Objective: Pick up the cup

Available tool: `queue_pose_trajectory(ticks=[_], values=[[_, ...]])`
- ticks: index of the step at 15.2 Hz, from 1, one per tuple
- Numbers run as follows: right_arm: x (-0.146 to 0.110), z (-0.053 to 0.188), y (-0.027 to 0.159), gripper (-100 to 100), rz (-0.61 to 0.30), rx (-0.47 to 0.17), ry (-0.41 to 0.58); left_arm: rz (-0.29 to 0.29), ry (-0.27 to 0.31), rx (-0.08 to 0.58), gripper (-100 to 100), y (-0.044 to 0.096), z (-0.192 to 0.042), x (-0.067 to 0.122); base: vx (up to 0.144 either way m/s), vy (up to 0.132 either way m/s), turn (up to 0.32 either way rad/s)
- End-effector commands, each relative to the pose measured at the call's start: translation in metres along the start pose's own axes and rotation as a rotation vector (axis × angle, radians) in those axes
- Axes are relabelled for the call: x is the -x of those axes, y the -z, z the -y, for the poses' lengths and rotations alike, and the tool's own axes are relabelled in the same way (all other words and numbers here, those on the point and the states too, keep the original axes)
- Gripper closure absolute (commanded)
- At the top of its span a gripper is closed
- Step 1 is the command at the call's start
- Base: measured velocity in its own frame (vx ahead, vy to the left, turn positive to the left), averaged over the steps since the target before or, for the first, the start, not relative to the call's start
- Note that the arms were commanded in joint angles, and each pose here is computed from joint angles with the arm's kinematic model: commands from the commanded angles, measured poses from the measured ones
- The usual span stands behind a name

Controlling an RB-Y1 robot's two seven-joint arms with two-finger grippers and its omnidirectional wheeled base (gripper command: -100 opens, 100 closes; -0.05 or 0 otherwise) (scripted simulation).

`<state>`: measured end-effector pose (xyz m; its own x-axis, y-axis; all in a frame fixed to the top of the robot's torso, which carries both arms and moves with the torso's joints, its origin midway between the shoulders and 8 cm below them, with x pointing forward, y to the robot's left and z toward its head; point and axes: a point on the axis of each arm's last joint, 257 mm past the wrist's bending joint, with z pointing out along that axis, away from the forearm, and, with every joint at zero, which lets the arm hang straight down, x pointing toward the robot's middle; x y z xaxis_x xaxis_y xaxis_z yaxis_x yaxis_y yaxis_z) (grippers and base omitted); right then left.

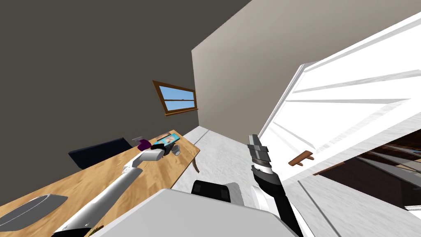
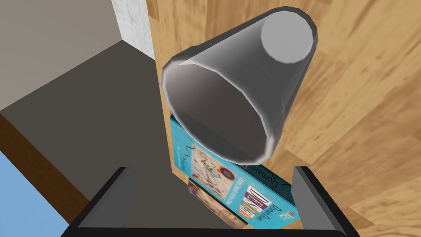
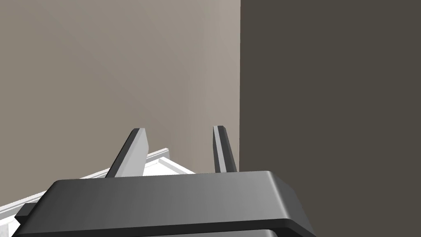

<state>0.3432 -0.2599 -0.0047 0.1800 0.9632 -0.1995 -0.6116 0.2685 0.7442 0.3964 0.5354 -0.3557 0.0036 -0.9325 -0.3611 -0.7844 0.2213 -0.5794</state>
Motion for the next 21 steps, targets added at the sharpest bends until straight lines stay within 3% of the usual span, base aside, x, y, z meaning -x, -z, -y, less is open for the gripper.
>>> queue_pose_trajectory(ticks=[1,8,10,21], values=[[0.000,0.000,0.000,0,0.000,0.000,0.000,-0.009,0.003,0.039,-100,0.000,-0.008,0.000,0.004,0.005,-0.033],[0.000,0.000,0.000,0,0.000,0.000,0.000,-0.051,0.031,0.191,-100,0.000,-0.043,0.009,0.008,0.004,-0.063],[0.000,0.000,0.000,0,0.000,0.000,0.000,-0.055,0.031,0.204,-100,0.000,-0.046,0.008,0.010,0.004,-0.056],[0.000,0.000,0.000,0,0.000,0.000,0.000,-0.146,0.079,0.433,-100,0.015,-0.094,0.010,0.017,0.003,-0.069]])
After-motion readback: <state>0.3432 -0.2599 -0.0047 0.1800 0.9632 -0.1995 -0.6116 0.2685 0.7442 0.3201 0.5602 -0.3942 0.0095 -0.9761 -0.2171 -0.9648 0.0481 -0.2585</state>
